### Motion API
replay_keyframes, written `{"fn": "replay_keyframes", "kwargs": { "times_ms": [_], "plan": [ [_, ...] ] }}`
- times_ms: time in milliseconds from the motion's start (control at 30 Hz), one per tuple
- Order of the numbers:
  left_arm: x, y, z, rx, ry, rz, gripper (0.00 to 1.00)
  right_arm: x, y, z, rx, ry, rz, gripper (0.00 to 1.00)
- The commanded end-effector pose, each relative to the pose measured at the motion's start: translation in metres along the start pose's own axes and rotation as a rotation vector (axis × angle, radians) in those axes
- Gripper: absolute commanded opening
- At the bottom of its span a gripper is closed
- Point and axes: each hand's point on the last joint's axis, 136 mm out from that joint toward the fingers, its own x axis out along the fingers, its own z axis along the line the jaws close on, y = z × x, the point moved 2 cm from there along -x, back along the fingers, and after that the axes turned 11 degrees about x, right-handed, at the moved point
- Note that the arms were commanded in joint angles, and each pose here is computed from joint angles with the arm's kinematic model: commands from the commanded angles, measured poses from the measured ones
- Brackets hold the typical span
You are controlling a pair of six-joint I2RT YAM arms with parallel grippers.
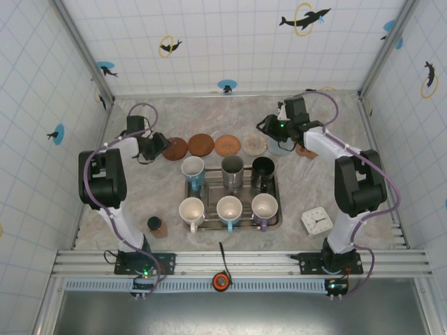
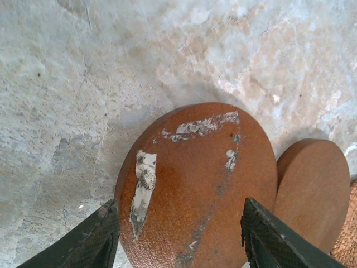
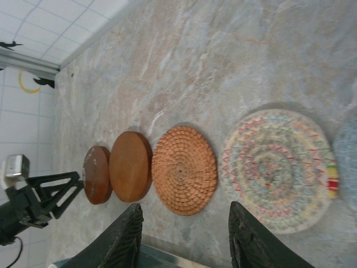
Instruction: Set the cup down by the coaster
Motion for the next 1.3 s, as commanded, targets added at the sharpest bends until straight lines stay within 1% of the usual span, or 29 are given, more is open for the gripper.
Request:
{"fn": "replay_keyframes", "kwargs": {
  "times_ms": [0,100,167,233,367,433,533,700,933,1267],
  "plan": [
    [-0.024,-0.018,-0.015,0.044,0.008,-0.049,0.59,-0.039,-0.026,0.012,-0.044,0.011,-0.071,0.44],
    [-0.039,-0.025,-0.023,0.055,0.018,-0.084,0.59,-0.061,-0.039,-0.007,-0.050,0.065,-0.101,0.48],
    [-0.050,-0.028,-0.028,0.062,0.021,-0.106,0.59,-0.072,-0.048,-0.029,-0.031,0.118,-0.113,0.50],
    [-0.061,-0.031,-0.033,0.074,0.023,-0.127,0.59,-0.086,-0.057,-0.059,0.019,0.169,-0.116,0.51],
    [-0.084,-0.037,-0.040,0.100,0.016,-0.173,0.60,-0.108,-0.065,-0.103,0.074,0.255,-0.148,0.52],
    [-0.094,-0.041,-0.045,0.111,0.019,-0.193,0.60,-0.118,-0.069,-0.122,0.094,0.298,-0.178,0.57],
    [-0.106,-0.043,-0.052,0.117,0.034,-0.217,0.60,-0.124,-0.072,-0.145,0.119,0.350,-0.183,0.59],
    [-0.113,-0.040,-0.053,0.120,0.038,-0.232,0.60,-0.118,-0.080,-0.169,0.151,0.395,-0.165,0.60],
    [-0.109,-0.037,-0.052,0.129,0.036,-0.207,0.60,-0.091,-0.085,-0.197,0.188,0.455,-0.104,0.60],
    [-0.104,-0.034,-0.048,0.129,0.023,-0.190,0.60,-0.068,-0.093,-0.216,0.213,0.455,-0.092,0.60]
  ]
}}
